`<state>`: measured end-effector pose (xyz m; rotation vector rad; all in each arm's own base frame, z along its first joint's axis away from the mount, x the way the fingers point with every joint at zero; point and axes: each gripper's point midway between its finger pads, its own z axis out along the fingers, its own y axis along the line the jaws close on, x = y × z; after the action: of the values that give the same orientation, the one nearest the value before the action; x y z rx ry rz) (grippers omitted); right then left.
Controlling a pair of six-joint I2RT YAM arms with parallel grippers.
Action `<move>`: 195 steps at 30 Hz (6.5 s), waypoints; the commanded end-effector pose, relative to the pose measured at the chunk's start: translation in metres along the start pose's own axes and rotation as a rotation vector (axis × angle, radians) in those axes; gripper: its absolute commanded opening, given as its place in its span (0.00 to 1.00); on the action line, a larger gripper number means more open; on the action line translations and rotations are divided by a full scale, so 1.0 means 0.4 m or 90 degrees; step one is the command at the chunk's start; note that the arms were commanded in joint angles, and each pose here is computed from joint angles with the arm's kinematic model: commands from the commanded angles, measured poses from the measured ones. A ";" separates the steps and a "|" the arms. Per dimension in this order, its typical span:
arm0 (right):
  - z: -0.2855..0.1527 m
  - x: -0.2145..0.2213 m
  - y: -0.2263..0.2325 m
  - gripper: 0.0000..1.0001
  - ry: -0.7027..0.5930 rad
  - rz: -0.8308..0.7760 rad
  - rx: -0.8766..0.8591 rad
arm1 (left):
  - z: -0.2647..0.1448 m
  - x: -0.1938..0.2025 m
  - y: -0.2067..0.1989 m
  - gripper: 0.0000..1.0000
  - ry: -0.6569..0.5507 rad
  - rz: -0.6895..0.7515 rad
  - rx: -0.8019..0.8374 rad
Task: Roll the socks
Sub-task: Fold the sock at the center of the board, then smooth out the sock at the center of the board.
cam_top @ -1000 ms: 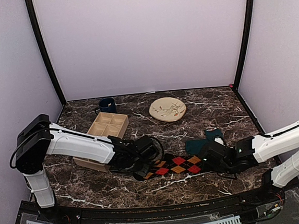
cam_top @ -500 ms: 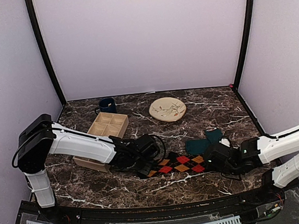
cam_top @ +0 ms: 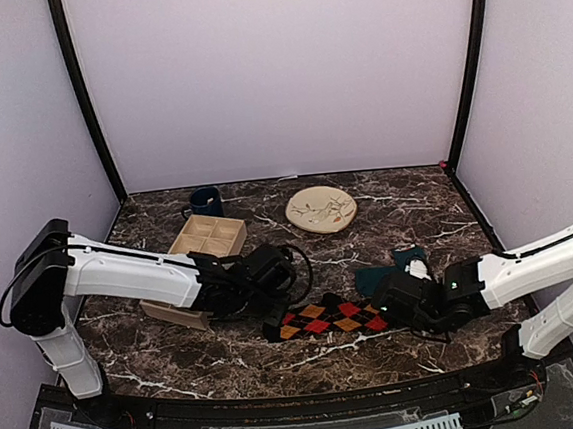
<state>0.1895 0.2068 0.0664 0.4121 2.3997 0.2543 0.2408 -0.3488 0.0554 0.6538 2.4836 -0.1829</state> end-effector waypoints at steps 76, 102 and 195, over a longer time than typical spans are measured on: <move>-0.059 0.196 0.620 0.00 0.074 -0.223 -0.212 | -0.048 0.202 0.073 0.00 0.034 -0.265 0.143; -0.042 0.260 0.684 0.00 0.119 -0.243 -0.260 | -0.053 0.193 0.074 0.00 0.035 -0.284 0.161; -0.015 0.233 0.365 0.45 -0.053 -0.425 -0.203 | -0.057 0.179 -0.004 0.01 0.133 -0.202 0.176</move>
<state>0.1476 0.3753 0.0652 -0.5017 2.2213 0.3015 0.1830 -0.3210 0.0442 0.3754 2.7551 -0.6492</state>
